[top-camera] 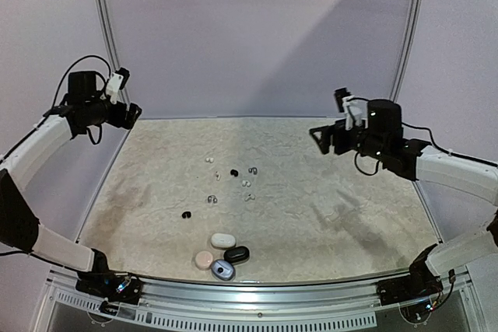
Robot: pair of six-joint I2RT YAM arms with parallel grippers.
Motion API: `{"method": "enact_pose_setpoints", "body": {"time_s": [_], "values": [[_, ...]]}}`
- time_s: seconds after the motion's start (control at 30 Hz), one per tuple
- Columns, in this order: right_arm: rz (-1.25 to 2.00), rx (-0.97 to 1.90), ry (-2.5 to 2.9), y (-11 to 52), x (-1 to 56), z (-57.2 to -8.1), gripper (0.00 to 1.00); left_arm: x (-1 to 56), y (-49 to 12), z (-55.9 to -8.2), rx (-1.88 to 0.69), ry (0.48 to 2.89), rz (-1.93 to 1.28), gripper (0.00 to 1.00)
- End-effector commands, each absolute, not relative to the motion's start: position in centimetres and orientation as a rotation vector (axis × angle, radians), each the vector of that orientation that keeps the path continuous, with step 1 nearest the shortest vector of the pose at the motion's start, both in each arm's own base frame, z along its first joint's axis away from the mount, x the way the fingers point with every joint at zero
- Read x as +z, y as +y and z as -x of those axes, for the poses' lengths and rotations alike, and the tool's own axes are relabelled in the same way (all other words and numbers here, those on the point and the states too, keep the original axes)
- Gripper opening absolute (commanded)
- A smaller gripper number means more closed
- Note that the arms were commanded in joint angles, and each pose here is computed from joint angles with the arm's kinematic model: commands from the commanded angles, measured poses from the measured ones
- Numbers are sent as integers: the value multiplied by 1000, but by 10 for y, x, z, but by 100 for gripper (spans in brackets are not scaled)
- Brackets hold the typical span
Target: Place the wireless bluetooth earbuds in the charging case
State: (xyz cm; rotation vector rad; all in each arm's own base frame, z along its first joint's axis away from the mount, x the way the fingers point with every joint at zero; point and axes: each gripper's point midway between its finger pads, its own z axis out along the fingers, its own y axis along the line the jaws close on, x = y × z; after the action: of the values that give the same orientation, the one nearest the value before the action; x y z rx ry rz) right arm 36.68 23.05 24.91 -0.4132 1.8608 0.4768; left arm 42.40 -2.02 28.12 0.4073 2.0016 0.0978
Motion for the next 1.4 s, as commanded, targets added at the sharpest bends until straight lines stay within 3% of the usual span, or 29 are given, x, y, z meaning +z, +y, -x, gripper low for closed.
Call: {"method": "enact_pose_setpoints", "body": {"time_s": [0.0, 0.17, 0.33, 0.43, 0.63, 0.77, 1.37], "values": [[797, 467, 1985, 314, 208, -293, 99, 222, -48, -308, -171, 2421, -708, 99], [1252, 387, 1966, 397, 169, -196, 98, 242, -67, -279, -305, 2362, -739, 99], [1430, 416, 2036, 436, 121, -122, 83, 253, -93, -266, -487, 2277, -792, 99], [1350, 428, 2102, 447, 105, -110, 81, 250, -96, -262, -516, 2262, -781, 99], [1309, 427, 2132, 478, 90, -90, 91, 250, -93, -257, -455, 2205, -756, 99], [1331, 421, 2201, 487, 60, -83, 89, 252, -94, -251, -446, 2170, -764, 99], [1373, 368, 2311, 468, 19, -66, 73, 243, -93, -251, -462, 2194, -727, 99]]}}
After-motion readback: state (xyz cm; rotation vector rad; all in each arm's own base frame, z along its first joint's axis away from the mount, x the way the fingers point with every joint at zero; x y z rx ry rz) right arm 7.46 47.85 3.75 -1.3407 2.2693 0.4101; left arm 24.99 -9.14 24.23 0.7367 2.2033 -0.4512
